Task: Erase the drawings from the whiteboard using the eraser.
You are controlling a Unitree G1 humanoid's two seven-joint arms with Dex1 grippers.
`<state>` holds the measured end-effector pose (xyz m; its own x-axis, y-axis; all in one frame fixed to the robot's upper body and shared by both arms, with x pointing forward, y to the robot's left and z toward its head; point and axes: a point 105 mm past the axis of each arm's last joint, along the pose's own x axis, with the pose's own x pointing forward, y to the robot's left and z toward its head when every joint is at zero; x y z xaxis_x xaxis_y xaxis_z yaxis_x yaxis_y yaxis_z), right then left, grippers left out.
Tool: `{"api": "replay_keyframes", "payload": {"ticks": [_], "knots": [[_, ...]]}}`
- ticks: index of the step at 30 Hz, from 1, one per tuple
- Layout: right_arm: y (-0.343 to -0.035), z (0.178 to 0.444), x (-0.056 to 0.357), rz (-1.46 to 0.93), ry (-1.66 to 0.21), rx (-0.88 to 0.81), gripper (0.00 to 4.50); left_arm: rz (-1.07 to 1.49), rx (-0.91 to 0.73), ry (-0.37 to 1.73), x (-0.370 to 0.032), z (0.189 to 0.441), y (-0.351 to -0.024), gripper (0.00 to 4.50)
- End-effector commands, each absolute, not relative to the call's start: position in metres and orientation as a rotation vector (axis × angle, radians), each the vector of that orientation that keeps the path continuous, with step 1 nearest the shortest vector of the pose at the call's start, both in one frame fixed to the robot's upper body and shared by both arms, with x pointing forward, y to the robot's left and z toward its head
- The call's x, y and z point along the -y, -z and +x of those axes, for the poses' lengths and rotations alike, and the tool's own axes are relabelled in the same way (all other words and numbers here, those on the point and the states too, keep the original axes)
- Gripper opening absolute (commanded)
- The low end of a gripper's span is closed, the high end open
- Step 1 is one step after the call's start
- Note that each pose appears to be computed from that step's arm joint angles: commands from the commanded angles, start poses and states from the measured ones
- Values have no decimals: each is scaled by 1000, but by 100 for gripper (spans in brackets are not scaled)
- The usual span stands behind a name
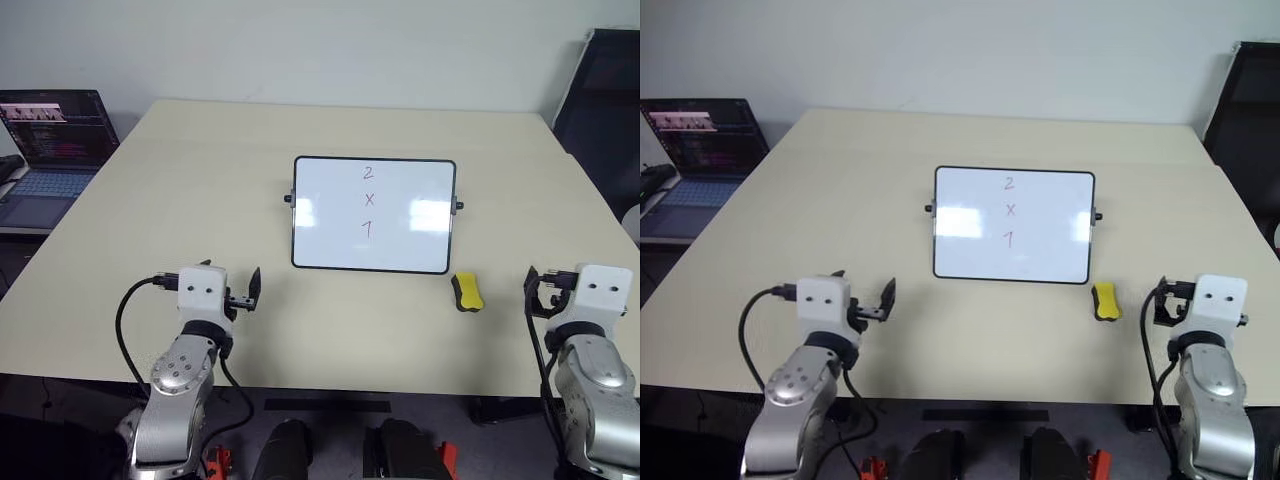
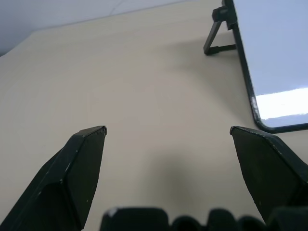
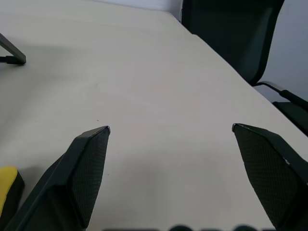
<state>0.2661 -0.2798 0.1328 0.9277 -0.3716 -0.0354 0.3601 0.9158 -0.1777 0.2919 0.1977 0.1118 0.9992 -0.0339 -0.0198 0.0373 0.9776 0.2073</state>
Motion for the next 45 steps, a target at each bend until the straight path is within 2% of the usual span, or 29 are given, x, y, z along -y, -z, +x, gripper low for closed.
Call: {"api": "replay_keyframes", "payload": {"ticks": [1,14,19,22,27,33,39,45], "knots": [[-149,261,283,-183,400,-17,442,197,34,58,-187,297,-123,448],[-150,261,281,-160,381,-13,442,183,41,175,-182,318,-139,448],[-151,269,275,-132,365,-17,442,174,74,348,-152,329,-159,448],[-147,271,267,-101,325,-93,442,173,80,591,-122,327,-172,448],[-142,279,262,-76,272,-230,442,169,-9,898,-97,317,-157,448],[-147,289,243,-38,193,-337,442,170,-46,1125,-92,306,-146,448],[-145,291,226,31,142,-435,442,288,-25,1321,-92,295,-132,448],[-135,299,214,103,99,-480,442,452,-10,1426,-95,297,-110,448]]}}
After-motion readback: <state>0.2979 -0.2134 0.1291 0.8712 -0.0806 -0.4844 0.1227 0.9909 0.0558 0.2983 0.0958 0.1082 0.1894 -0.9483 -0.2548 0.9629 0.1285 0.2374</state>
